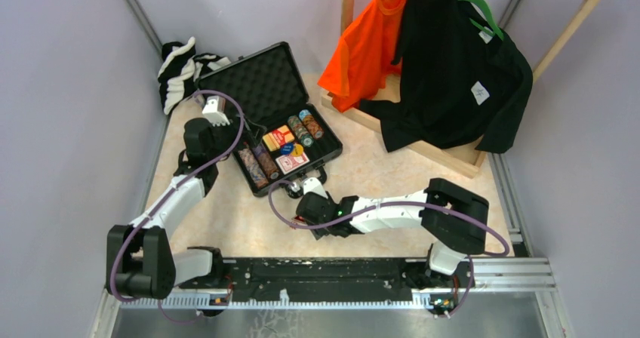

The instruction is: Pack up texas hold em set

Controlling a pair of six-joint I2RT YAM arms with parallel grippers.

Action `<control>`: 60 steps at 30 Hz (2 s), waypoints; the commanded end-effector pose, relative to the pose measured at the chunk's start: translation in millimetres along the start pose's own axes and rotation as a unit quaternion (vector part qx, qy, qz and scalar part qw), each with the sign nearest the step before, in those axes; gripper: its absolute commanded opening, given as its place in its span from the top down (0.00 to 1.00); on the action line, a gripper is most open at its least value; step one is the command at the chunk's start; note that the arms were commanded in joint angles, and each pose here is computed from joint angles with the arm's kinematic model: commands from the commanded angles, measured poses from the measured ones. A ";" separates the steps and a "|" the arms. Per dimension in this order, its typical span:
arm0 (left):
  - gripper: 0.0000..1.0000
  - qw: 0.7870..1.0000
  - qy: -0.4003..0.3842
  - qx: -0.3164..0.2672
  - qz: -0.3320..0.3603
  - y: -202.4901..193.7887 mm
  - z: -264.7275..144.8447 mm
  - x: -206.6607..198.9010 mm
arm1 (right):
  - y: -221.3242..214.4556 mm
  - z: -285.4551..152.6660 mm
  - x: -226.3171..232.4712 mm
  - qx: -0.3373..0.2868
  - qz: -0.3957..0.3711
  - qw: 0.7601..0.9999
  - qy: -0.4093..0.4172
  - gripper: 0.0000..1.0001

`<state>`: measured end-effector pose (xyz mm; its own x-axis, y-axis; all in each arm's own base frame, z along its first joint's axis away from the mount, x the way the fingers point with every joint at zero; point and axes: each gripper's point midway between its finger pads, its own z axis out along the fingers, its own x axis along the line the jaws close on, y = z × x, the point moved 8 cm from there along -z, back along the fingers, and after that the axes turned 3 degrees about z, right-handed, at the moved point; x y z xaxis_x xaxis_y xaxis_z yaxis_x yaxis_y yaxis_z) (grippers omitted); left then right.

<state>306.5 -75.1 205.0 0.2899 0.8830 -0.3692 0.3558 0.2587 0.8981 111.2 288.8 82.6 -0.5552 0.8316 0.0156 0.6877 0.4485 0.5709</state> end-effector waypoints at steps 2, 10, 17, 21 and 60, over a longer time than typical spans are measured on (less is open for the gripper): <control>0.03 1.000 -0.012 -0.006 0.008 0.8 1.0 -2.3 | -11.3 7.3 -6.7 0.030 -0.008 0.999 -0.021 0.53; 0.03 1.000 -0.012 -0.005 0.009 0.6 1.5 -2.2 | 15.2 -20.6 -5.9 -0.012 0.001 1.000 -0.011 0.54; 0.03 1.000 -0.014 -0.005 0.010 0.3 -0.5 -3.3 | 32.1 -29.7 -11.0 -0.030 0.009 1.000 -0.003 0.54; 0.03 1.000 -0.013 -0.005 0.011 0.8 -0.7 -2.9 | 49.6 -33.6 -17.5 -0.045 0.009 0.999 -0.004 0.54; 0.02 1.000 0.013 0.006 0.011 -5.5 8.2 6.9 | 230.0 38.9 -22.9 -0.139 -0.012 0.990 0.013 0.19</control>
<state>311.8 -74.4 187.5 0.2682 0.8915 -0.3651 0.4019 0.2409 0.8834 295.4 387.3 133.0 -0.5877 0.8090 -0.0135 0.6074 0.4522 0.6531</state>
